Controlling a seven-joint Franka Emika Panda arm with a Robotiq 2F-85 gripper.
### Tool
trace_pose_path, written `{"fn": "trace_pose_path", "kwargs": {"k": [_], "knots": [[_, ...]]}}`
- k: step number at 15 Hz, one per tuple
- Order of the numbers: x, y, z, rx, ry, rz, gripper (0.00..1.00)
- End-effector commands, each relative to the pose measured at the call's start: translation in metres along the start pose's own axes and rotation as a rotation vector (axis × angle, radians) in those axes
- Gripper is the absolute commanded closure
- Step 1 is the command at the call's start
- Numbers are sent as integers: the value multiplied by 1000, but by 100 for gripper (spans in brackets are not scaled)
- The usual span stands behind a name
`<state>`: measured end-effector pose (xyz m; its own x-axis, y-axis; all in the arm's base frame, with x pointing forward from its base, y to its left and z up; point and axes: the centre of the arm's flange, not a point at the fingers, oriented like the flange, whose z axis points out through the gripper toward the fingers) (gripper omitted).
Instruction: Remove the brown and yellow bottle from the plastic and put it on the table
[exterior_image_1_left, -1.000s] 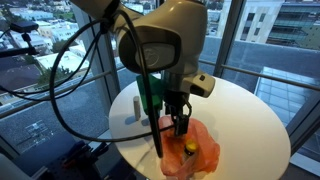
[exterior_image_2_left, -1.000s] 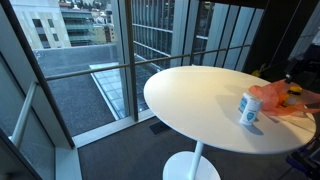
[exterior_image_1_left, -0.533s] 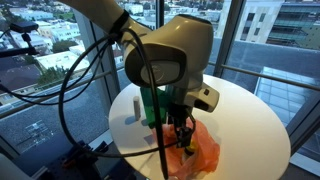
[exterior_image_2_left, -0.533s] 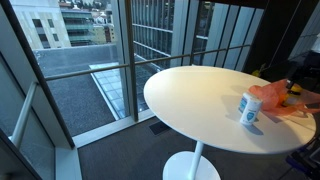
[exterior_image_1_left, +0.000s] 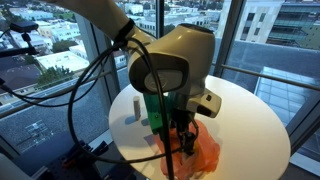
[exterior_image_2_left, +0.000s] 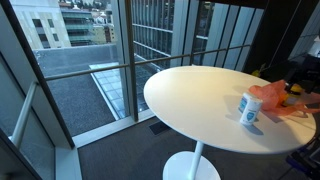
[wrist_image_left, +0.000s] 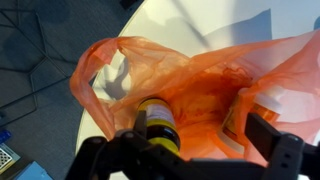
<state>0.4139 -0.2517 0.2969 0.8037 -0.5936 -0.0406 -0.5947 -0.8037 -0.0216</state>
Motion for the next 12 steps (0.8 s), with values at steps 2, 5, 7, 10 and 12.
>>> {"fn": "trace_pose_path", "kwargs": {"k": [2,5,7,10,12], "knots": [[13,7,4,-4,25,-11,0],[17,9,6,-11,34,-4,0],[21,11,6,-14,40,2,0],[24,16,5,-19,46,14,0],[27,19,4,-22,48,22,0]]}}
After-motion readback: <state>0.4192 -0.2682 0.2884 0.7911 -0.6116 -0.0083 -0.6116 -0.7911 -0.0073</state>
